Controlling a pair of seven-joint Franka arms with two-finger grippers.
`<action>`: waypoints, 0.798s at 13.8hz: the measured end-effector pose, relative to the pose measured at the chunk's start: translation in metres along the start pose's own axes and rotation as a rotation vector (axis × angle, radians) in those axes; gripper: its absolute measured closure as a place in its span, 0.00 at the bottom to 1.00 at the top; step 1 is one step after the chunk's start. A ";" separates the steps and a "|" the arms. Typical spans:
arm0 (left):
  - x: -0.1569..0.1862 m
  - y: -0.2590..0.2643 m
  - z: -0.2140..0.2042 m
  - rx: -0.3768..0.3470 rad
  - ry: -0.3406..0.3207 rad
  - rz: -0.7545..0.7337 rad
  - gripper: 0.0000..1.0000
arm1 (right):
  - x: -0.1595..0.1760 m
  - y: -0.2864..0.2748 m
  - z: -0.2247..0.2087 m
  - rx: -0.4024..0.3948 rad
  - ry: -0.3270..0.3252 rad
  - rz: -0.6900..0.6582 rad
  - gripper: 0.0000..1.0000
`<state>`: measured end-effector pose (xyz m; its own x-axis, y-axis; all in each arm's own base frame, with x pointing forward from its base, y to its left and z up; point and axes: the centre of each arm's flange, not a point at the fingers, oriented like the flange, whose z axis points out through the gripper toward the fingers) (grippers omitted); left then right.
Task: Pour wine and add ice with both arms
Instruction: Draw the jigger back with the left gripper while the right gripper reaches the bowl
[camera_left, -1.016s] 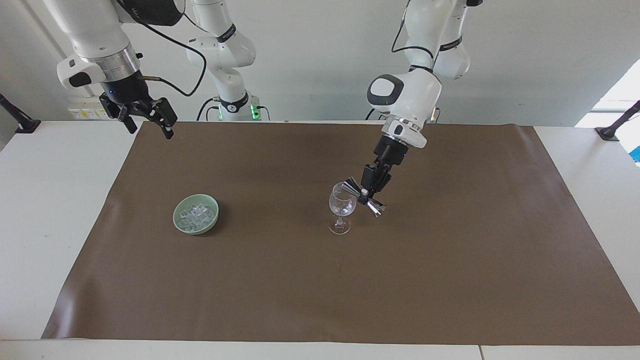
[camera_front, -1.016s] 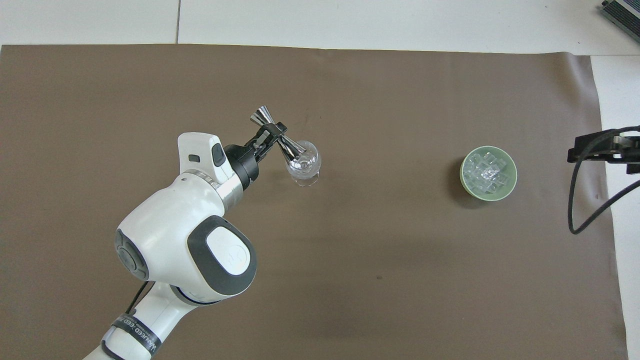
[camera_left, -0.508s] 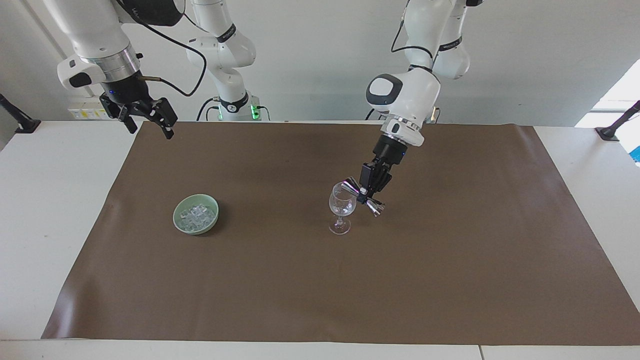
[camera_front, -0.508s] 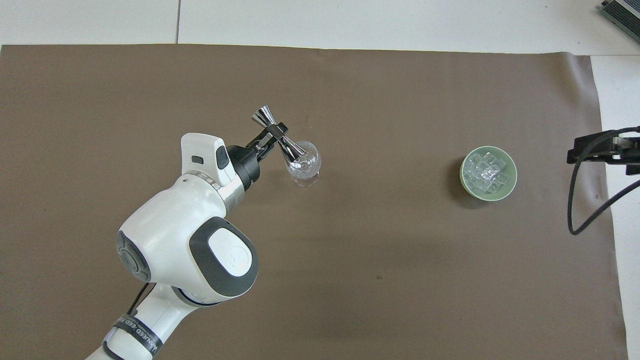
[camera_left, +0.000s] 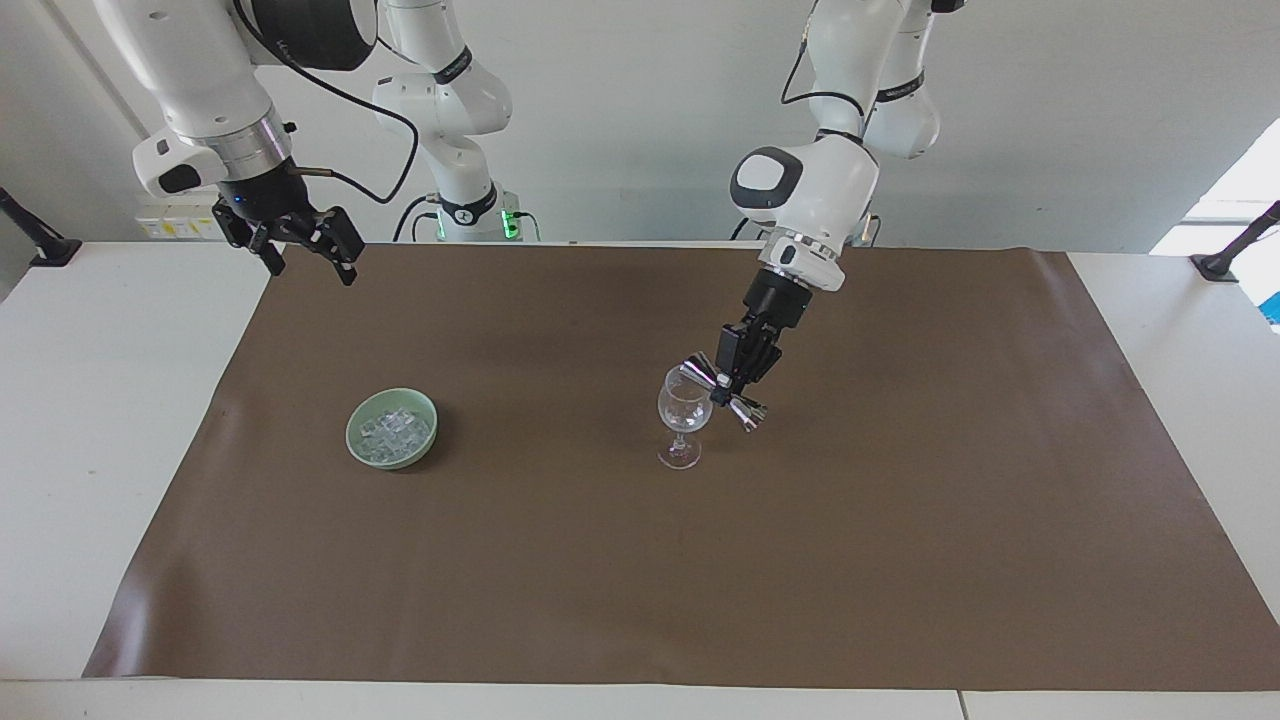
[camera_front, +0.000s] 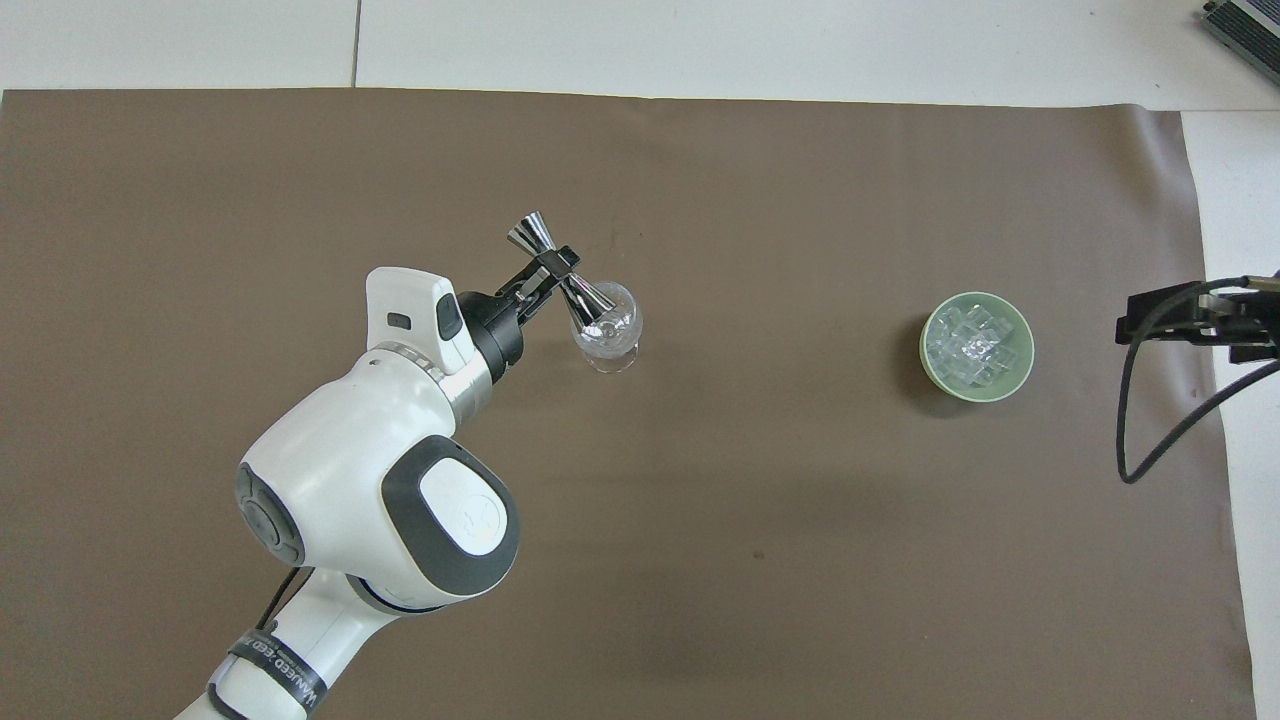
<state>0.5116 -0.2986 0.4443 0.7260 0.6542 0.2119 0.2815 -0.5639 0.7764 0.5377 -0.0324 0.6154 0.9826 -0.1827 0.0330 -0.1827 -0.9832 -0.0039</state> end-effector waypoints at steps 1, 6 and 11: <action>0.000 0.000 0.000 0.000 -0.002 -0.005 0.79 | -0.001 0.000 0.000 0.000 0.000 0.000 0.00; 0.002 0.005 -0.001 -0.009 -0.003 -0.095 0.79 | 0.001 -0.002 0.001 0.003 0.022 -0.004 0.00; 0.019 -0.001 0.001 0.007 -0.050 -0.242 0.79 | 0.002 -0.010 0.024 0.011 0.066 -0.020 0.00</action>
<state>0.5261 -0.2863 0.4467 0.6674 0.7447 -0.0094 0.4547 -0.3975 0.7970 0.5420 -0.0225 0.5917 0.9817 -0.1630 0.0989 -0.1624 -0.9866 -0.0138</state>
